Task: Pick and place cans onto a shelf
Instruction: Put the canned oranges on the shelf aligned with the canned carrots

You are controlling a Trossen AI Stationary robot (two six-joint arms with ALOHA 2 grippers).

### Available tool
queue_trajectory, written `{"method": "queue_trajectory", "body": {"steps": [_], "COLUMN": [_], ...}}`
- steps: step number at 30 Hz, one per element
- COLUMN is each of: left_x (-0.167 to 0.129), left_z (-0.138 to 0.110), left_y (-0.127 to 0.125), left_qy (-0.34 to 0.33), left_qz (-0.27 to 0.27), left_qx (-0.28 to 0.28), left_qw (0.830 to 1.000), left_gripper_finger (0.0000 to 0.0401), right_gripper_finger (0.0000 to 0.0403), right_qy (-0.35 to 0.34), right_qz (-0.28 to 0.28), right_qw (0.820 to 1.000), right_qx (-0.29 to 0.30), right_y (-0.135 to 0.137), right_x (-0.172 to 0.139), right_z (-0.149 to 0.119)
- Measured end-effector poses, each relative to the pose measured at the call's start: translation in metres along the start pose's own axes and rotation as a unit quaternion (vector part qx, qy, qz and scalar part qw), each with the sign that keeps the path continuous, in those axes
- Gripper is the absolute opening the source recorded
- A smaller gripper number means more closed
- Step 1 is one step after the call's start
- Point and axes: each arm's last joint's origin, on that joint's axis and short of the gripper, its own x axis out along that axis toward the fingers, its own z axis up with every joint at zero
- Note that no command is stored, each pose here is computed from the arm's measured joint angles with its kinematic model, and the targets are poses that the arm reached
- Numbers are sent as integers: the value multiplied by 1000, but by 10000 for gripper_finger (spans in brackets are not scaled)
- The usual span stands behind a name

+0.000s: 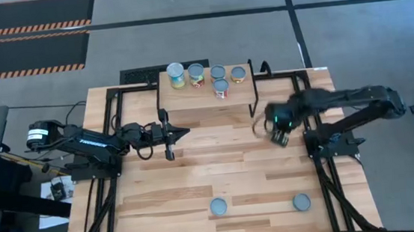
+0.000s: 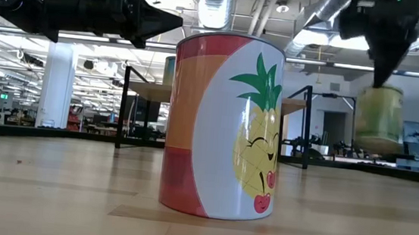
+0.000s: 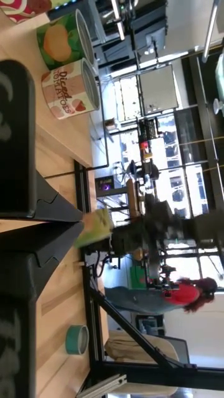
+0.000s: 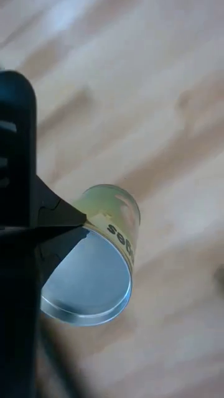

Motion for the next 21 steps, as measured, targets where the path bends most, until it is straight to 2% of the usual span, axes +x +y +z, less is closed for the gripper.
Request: {"method": "queue_trajectory", "body": {"steps": [5,10,15,21], "left_x": [0,0,0,0], "left_z": [0,0,0,-2], "left_y": [0,0,0,0], "left_qy": [0,0,1,9], "left_qz": [0,0,0,-1], "left_qx": [0,0,0,0], "left_qw": [1000,1000,1000,1000], "left_gripper_finger": [1,1,1,1], "right_gripper_finger": [4,4,4,5], "right_qy": [-90,-149,-156,-152], "right_qz": [47,47,18,-2], "right_qw": [993,979,964,949], "right_qx": [-58,-129,-213,-277], "right_y": [61,103,125,135], "right_x": [13,38,55,73], "right_z": [7,44,99,154]}}
